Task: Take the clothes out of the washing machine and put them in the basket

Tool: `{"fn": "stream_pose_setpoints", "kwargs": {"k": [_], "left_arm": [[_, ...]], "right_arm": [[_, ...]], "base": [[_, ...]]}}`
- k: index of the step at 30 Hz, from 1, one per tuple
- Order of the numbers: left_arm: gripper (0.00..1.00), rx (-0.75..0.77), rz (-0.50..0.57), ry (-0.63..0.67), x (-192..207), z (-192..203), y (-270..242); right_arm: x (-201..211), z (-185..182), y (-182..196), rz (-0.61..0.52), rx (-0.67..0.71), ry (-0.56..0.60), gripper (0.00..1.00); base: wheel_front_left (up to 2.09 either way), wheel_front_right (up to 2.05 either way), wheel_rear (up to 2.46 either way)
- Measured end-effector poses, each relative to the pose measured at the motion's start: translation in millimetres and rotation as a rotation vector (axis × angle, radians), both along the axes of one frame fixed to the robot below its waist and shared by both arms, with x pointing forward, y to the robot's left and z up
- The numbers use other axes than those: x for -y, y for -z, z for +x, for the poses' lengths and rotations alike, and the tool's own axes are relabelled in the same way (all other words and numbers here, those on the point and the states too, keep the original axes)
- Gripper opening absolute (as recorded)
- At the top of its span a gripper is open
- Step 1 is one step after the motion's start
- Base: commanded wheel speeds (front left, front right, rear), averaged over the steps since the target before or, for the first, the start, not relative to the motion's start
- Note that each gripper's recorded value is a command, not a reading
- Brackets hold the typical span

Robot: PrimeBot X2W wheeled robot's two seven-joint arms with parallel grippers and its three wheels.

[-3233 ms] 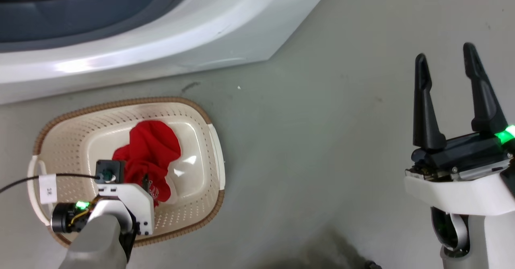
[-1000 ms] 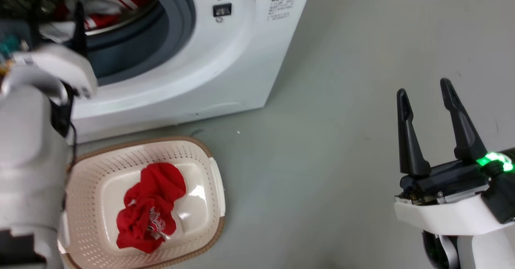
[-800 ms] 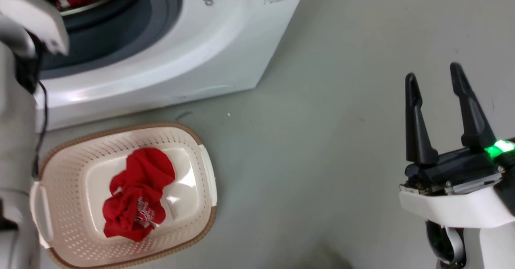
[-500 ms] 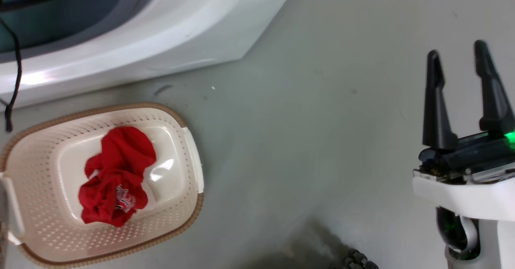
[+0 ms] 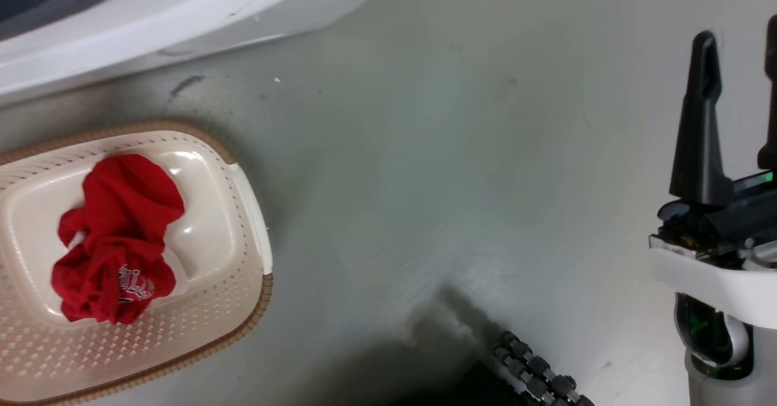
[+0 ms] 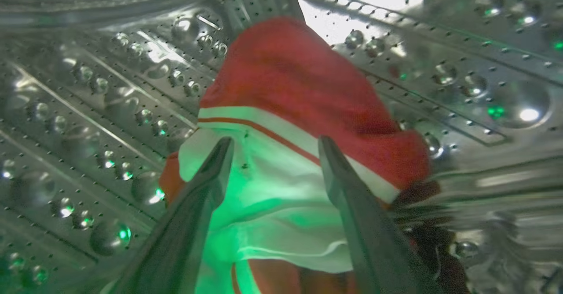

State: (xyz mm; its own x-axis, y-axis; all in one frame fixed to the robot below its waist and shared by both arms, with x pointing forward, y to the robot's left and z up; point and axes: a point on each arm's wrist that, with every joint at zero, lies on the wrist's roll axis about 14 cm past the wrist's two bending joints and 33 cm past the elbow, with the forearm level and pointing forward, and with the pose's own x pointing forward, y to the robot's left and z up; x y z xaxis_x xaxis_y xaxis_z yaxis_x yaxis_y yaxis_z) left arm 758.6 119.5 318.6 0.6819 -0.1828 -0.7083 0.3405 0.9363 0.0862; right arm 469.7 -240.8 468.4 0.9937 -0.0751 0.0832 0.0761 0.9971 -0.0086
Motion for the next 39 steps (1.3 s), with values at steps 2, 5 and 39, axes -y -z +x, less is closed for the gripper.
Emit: {"fn": "stream_pose_setpoints", "kwargs": {"k": [2, 5, 39], "left_arm": [[1.0, -0.038, 0.003, -0.006, 0, 4, 6], [1.0, -0.118, 0.034, -0.011, 0, 5, 18], [0.0, 0.0, -0.022, 0.035, 11, 14, 0]], "right_arm": [[3, 2, 1, -0.001, 0.001, 0.006, 1.0], [5, 3, 5, -0.008, -0.008, 0.013, 1.0], [5, 1, -5, -0.023, 0.009, 0.011, 1.0]], "base": [[0.0, 0.0, 0.0], [0.0, 0.0, 0.0], [0.0, 0.0, 0.0]]}}
